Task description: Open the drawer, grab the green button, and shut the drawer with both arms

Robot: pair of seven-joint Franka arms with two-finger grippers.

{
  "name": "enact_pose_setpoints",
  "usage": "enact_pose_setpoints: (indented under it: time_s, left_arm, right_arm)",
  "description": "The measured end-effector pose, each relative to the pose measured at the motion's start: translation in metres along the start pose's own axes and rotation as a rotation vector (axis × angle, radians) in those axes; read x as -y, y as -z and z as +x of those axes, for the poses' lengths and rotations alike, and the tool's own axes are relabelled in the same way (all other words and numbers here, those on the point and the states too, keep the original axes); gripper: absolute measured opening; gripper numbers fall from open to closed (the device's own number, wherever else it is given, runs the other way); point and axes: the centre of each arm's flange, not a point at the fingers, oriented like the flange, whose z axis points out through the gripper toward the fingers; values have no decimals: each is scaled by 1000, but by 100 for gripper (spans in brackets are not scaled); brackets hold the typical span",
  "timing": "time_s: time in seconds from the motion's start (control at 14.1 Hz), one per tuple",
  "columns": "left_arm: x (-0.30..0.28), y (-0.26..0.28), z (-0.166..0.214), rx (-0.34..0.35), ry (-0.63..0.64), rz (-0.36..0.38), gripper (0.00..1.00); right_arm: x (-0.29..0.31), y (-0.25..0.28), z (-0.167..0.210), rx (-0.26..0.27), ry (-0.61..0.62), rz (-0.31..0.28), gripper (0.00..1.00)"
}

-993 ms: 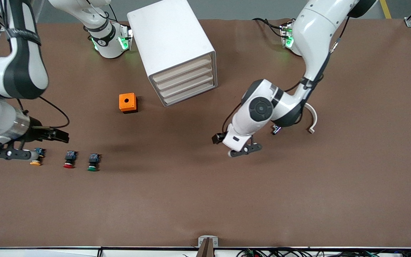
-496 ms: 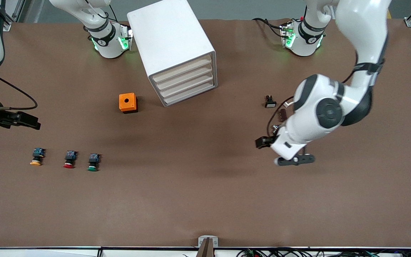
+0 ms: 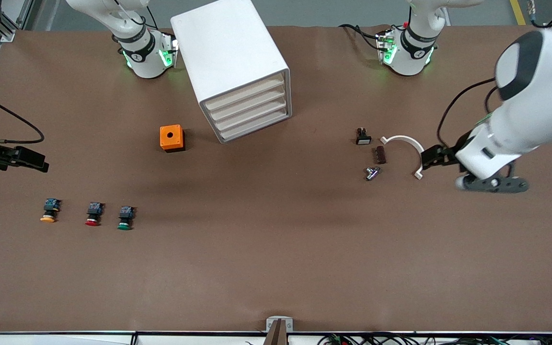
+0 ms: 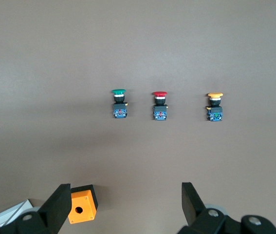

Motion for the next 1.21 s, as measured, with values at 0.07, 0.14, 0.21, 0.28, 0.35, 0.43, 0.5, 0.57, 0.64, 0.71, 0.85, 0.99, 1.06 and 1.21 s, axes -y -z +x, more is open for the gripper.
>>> enact_pose_setpoints:
  time_s: [0.07,0.14,0.21,0.28,0.35,0.43,0.5,0.57,0.64,0.71,0.85,0.99,1.06,1.21]
  left_arm:
    - [12,13,-8,-6,4,16,100]
    - [19,24,-17,-11,11,24,100]
    - [24,33,-26,-20,19,28,100]
    - [26,40,-34,-29,23,31,100]
    - [26,47,-43,-39,24,34,100]
    - [25,54,-51,-49,23,37,100]
    - [24,60,-59,-61,23,39,100]
    - [24,67,-66,-72,23,41,100]
    - [23,72,-71,-81,23,43,100]
    - [24,75,-75,-86,25,44,100]
    - [31,77,-81,-81,41,45,100]
    - [39,76,-86,-75,56,45,100]
    - [40,77,-89,-75,58,46,100]
    - [40,80,-95,-82,59,47,100]
  right_arm:
    - [-1,2,-1,1,-1,0,100]
    - [-2,5,-1,-3,-3,0,100]
    - [-4,8,-1,-7,-6,0,100]
    - [-6,10,-1,-8,-9,0,100]
    - [-7,10,-2,-5,-11,0,100]
    - [-8,10,-2,-3,-12,0,100]
    - [-8,10,-2,-2,-12,1,100]
    - [-8,10,-2,-2,-12,1,100]
    - [-7,10,-2,-2,-12,1,100]
    - [-7,10,-2,-1,-11,1,100]
    - [-7,10,-2,0,-12,1,100]
    - [-9,14,-3,-7,-14,2,100]
    - [-11,17,-4,-10,-17,2,100]
    - [-21,19,-5,-11,-33,3,100]
